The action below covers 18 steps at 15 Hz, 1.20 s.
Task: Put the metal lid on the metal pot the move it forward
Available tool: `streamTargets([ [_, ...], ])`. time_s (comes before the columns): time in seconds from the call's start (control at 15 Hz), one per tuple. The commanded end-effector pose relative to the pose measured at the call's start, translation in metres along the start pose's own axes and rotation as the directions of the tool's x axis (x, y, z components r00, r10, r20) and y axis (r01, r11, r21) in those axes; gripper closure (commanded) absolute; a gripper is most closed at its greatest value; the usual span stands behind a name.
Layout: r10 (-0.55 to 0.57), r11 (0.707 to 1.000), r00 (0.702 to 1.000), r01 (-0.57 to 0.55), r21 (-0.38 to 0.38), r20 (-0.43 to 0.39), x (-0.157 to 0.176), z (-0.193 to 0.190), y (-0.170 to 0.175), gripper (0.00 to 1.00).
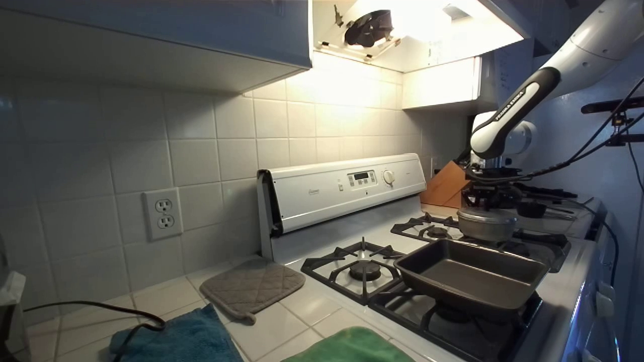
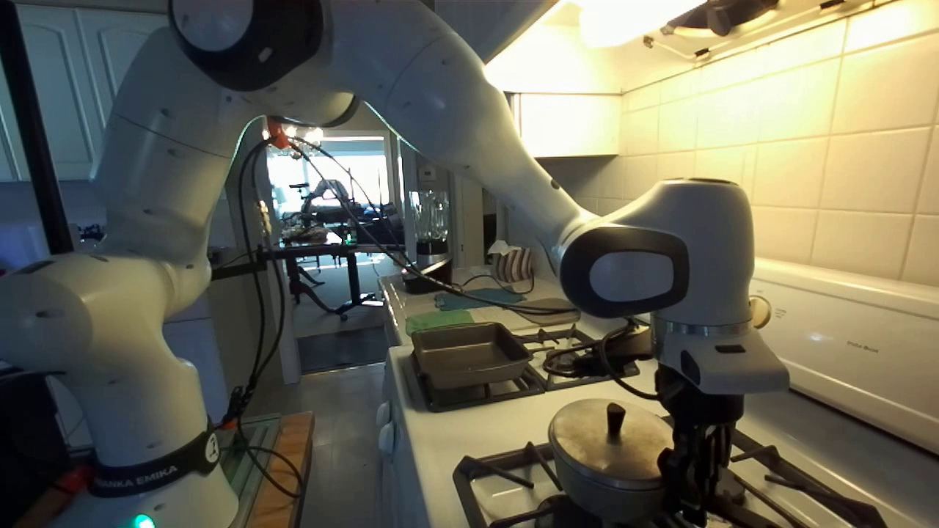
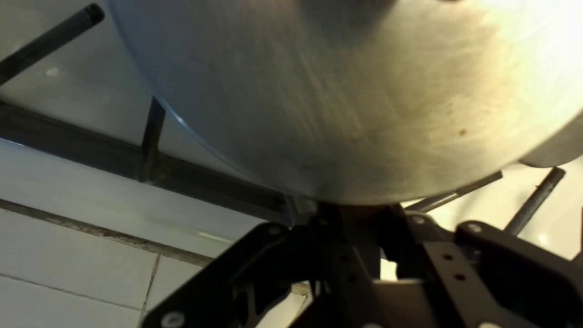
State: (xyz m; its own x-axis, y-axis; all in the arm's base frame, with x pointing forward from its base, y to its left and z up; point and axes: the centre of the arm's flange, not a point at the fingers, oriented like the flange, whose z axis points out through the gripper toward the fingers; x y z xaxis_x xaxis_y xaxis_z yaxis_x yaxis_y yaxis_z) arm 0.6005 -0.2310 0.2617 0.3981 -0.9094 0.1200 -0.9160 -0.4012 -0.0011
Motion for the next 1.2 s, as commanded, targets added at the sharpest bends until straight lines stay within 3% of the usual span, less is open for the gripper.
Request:
streamTargets([
  [0.0,0.082,0.997,0.996,-0.082,0.004,-0.022,0.012,0.000,-0.019,0.94],
  [1.13,0.287,0.958,0.954,-0.286,0.022,-0.084,0.041,0.008,-0.054,0.94],
])
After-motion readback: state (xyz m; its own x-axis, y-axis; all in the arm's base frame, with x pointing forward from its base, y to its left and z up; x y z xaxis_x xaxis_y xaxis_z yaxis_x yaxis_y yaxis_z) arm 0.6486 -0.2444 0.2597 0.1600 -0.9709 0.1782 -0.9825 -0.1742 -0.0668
